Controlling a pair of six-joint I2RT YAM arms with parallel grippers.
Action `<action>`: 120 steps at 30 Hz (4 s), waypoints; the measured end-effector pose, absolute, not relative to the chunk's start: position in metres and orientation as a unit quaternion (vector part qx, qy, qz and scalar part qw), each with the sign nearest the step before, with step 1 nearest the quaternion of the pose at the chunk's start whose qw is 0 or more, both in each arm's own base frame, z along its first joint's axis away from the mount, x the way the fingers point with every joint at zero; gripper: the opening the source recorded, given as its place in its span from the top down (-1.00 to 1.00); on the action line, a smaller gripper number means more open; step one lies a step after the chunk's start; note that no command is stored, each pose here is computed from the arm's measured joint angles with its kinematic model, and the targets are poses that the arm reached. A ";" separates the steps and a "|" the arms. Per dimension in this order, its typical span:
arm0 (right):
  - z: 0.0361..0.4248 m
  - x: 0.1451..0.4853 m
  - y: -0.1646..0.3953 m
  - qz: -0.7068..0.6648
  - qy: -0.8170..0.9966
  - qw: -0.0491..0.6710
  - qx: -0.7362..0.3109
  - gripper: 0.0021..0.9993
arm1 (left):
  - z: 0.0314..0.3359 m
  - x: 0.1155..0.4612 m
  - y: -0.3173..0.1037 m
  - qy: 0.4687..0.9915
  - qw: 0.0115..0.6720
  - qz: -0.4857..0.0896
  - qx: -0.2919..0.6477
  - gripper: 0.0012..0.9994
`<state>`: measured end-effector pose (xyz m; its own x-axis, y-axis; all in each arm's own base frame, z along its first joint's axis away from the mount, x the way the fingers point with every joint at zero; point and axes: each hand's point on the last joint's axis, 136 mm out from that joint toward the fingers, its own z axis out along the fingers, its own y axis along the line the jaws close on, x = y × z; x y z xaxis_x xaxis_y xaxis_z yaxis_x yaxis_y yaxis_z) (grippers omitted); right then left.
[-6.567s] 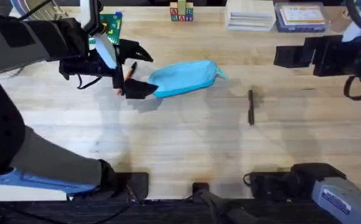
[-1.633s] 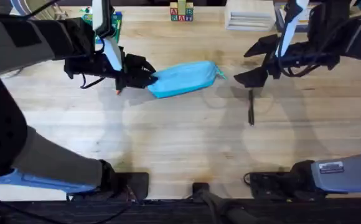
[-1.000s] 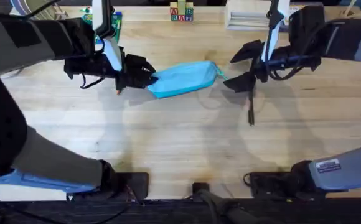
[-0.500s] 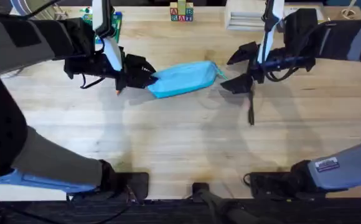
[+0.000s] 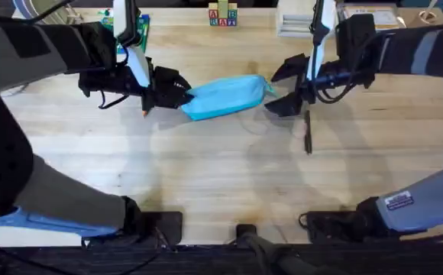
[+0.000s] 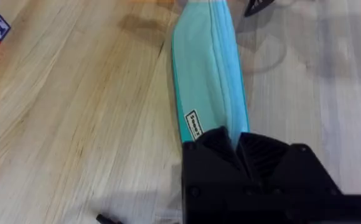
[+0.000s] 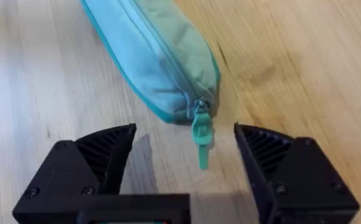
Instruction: Unzip the bag, pick up the pens from the table one at a time and place them inside, then zip the bag closed.
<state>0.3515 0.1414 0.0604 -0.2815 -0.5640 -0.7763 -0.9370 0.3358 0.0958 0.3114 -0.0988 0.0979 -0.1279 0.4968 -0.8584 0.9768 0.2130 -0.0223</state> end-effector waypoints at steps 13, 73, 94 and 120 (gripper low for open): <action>0.056 0.352 0.142 0.286 0.749 0.326 -0.501 -0.87 | 0.098 0.311 -0.099 0.681 0.378 -0.317 0.541 0.92; 0.057 0.350 0.149 0.303 0.739 0.329 -0.504 0.94 | 0.098 0.308 -0.099 0.684 0.373 -0.323 0.538 0.92; 0.119 0.360 0.139 0.266 0.729 0.394 -0.492 0.94 | 0.098 0.307 -0.099 0.685 0.370 -0.326 0.536 0.92; 0.140 0.345 0.206 0.302 0.691 0.399 -0.522 0.94 | 0.097 0.307 -0.099 0.686 0.370 -0.325 0.537 0.92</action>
<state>0.3449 0.2064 0.1397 -0.1365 -0.4801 -0.8665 -0.9618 0.2736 -0.0001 0.3072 -0.0992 0.0973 -0.1510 0.4957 -0.8553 0.9758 0.2131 -0.0487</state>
